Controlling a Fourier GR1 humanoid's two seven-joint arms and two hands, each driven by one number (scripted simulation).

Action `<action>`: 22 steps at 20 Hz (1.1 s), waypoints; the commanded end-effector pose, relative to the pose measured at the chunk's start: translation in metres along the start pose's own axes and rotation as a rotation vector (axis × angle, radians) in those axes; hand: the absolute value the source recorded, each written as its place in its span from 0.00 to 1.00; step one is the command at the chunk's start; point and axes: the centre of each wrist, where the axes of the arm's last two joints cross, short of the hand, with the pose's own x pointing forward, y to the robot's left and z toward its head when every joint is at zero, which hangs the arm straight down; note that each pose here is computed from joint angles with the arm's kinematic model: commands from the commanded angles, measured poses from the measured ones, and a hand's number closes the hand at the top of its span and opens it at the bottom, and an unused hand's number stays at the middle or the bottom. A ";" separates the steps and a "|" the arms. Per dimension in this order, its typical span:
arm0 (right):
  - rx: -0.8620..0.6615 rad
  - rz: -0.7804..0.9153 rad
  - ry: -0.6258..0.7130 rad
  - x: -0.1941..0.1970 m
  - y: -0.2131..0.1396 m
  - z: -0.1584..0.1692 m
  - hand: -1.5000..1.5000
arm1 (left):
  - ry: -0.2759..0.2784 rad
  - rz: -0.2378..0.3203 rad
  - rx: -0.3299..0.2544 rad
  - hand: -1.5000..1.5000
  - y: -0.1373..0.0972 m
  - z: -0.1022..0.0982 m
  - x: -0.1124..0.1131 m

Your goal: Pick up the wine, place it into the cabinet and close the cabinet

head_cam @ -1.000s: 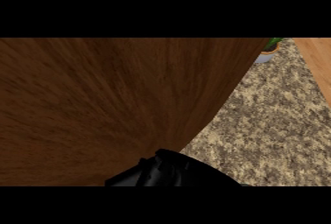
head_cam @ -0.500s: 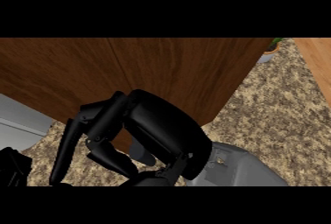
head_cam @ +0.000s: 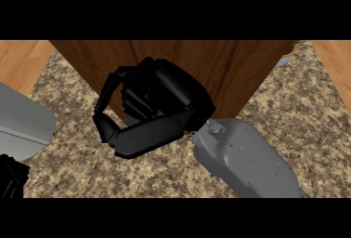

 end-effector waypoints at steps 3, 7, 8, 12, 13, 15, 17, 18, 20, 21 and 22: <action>-0.064 0.002 0.039 -0.023 -0.051 -0.016 1.00 | 0.004 -0.010 0.001 1.00 -0.009 -0.009 -0.011; -0.116 0.018 0.021 -0.020 -0.077 -0.015 1.00 | 0.002 -0.001 -0.005 1.00 0.000 -0.012 -0.010; -0.139 0.027 0.010 -0.016 -0.083 -0.014 1.00 | 0.014 -0.004 -0.001 1.00 0.000 -0.010 0.002; -0.140 0.069 0.025 -0.032 -0.108 -0.007 1.00 | -0.001 0.003 -0.018 1.00 -0.009 -0.008 -0.003; -0.141 0.050 0.010 -0.020 -0.107 -0.012 1.00 | 0.009 0.000 -0.016 1.00 -0.004 -0.009 -0.002; -0.150 0.077 0.025 -0.028 -0.110 -0.008 1.00 | -0.003 -0.011 -0.004 1.00 -0.008 -0.013 0.002; -0.146 0.086 0.015 -0.022 -0.129 -0.003 1.00 | -0.019 -0.007 -0.024 1.00 -0.004 -0.015 0.005; -0.145 0.085 0.004 -0.003 -0.122 -0.013 1.00 | -0.008 -0.008 0.000 1.00 0.001 -0.009 -0.002; -0.131 0.087 0.026 -0.034 -0.114 -0.011 1.00 | -0.001 0.001 -0.018 1.00 -0.001 -0.014 -0.007; -0.145 0.083 0.032 -0.027 -0.112 -0.018 1.00 | 0.004 0.008 -0.027 1.00 0.000 -0.020 0.002; -0.141 0.085 0.022 -0.025 -0.120 -0.012 1.00 | -0.002 -0.010 -0.025 1.00 0.002 -0.023 0.004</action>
